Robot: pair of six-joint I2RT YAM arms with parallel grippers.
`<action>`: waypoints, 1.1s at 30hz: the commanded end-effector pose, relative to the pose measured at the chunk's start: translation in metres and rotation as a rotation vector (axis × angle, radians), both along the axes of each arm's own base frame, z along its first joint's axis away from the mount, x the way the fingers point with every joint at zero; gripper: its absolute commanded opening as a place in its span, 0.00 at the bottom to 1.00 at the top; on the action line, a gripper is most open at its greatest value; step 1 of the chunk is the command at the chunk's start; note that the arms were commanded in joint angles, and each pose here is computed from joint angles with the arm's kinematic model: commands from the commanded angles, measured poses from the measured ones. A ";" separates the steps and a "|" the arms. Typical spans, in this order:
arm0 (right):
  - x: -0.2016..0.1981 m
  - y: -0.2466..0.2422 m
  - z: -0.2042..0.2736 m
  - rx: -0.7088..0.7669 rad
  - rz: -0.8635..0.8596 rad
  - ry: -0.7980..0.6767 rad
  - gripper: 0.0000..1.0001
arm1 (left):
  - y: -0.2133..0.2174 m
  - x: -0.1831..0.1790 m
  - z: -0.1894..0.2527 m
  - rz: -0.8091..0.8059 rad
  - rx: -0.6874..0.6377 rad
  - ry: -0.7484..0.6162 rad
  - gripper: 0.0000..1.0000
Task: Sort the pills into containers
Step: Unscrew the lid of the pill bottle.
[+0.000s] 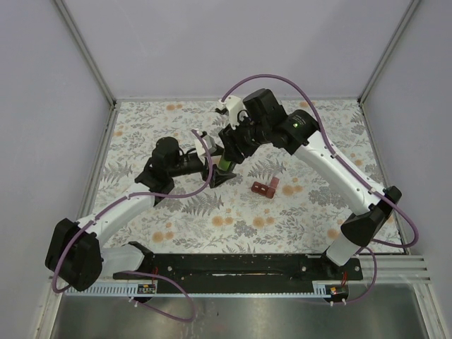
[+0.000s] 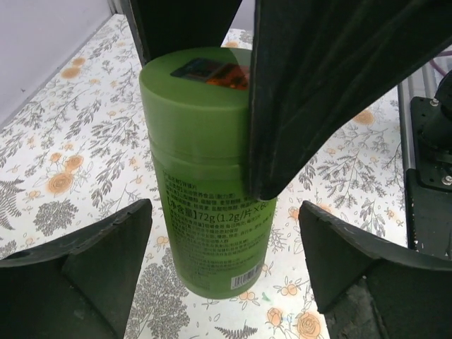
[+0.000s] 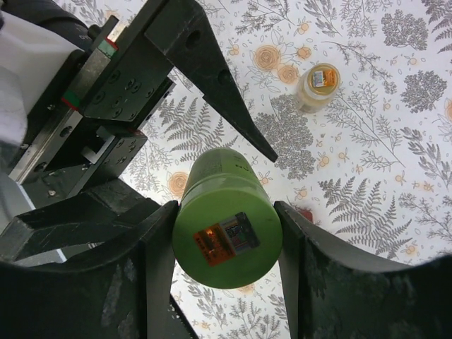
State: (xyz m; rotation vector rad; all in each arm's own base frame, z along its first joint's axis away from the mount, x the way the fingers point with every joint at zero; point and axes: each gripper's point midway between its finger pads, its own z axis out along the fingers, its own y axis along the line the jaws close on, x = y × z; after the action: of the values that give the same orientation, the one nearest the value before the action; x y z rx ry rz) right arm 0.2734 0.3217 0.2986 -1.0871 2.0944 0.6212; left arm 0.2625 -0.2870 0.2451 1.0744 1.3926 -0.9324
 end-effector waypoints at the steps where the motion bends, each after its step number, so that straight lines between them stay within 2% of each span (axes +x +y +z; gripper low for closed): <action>1: -0.008 0.001 0.037 0.137 0.019 -0.008 0.00 | -0.011 -0.007 0.024 -0.067 -0.074 -0.070 0.85; 7: -0.009 -0.001 0.038 0.145 0.024 -0.005 0.00 | -0.015 -0.003 0.017 -0.060 -0.036 -0.054 0.79; 12: -0.010 -0.002 0.040 0.148 0.024 -0.010 0.00 | -0.017 0.002 0.016 -0.046 -0.022 -0.031 0.63; 14: -0.010 -0.002 0.042 0.151 0.025 -0.014 0.00 | -0.017 0.004 0.016 -0.038 -0.018 -0.025 0.52; 16: -0.012 -0.002 0.041 0.152 0.031 -0.009 0.00 | -0.017 0.004 0.015 -0.040 -0.011 -0.018 0.23; 18: -0.013 -0.003 0.038 0.148 0.031 -0.005 0.00 | -0.017 0.005 0.016 -0.040 -0.004 -0.011 0.02; 19: -0.013 -0.004 0.038 0.148 0.031 -0.008 0.01 | -0.017 0.005 0.017 -0.040 -0.004 -0.009 0.00; 21: -0.012 -0.007 0.036 0.140 0.019 -0.014 0.10 | -0.017 0.005 0.019 -0.037 -0.005 -0.012 0.00; 24: -0.011 -0.013 0.035 0.126 -0.005 -0.034 0.34 | -0.014 0.004 0.021 -0.031 -0.002 -0.028 0.00; 25: -0.009 -0.015 0.036 0.119 -0.016 -0.045 0.51 | -0.013 0.003 0.021 -0.030 0.002 -0.036 0.00; 26: -0.009 -0.018 0.037 0.118 -0.026 -0.052 0.59 | -0.012 0.003 0.021 -0.030 0.007 -0.042 0.00; 33: -0.009 -0.033 0.056 0.142 -0.065 -0.096 0.68 | -0.004 0.004 0.020 -0.014 0.018 -0.058 0.00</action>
State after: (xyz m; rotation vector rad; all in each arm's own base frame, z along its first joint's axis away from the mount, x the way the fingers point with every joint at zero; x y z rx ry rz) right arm 0.2650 0.3109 0.3194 -1.0177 2.0455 0.7113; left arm 0.2596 -0.2993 0.2402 1.1353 1.4106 -0.9486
